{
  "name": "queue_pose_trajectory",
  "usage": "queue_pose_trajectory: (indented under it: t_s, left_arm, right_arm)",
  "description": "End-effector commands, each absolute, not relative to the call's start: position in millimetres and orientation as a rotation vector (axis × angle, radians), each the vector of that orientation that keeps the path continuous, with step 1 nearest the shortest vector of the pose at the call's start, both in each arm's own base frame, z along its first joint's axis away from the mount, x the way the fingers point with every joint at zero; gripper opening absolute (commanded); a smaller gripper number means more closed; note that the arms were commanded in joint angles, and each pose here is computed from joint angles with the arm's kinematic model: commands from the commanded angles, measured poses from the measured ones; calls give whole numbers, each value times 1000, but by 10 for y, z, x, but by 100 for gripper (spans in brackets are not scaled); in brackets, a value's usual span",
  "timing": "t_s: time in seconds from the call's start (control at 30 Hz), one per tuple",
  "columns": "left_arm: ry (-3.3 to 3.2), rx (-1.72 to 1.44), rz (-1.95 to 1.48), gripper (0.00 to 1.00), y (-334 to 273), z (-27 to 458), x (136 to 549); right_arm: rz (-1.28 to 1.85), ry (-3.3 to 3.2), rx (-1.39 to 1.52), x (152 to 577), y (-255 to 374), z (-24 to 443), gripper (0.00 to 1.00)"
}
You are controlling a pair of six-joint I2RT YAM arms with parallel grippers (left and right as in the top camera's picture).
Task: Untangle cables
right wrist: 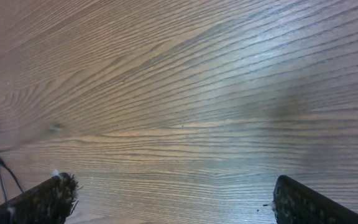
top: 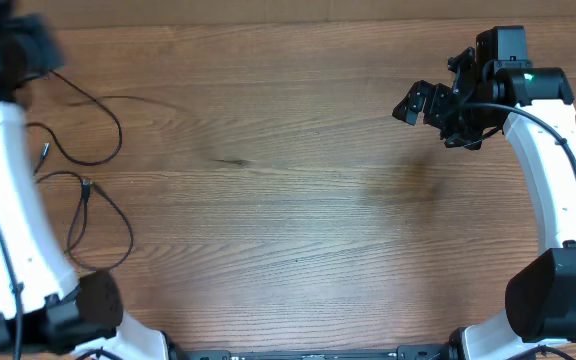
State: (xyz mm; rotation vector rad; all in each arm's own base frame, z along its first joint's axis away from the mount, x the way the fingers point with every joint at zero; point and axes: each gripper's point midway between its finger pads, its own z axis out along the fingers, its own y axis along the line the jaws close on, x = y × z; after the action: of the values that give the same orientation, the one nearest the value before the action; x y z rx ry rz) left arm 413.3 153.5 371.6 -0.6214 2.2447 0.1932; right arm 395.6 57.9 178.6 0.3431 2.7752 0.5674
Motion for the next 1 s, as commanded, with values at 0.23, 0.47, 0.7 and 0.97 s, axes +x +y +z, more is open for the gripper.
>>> queue_pose_trajectory:
  t_s: [0.23, 0.47, 0.7, 0.97]
  left_arm:
    - [2467, -678, 219, 69, 1830, 3182, 3859]
    - [2501, -817, 214, 100, 1850, 3024, 3778]
    - [2464, -631, -112, 100, 1255, 3292, 3882]
    - [2503, -456, -125, 100, 725, 3305, 4015]
  right_arm:
    - [566, 2722, 317, 3998, 591, 1964, 100]
    - [566, 2724, 316, 3994, 591, 1963, 100]
    - [585, 2687, 38, 3999, 784, 2138, 100]
    - [489, 2642, 8, 3904, 787, 2715, 100]
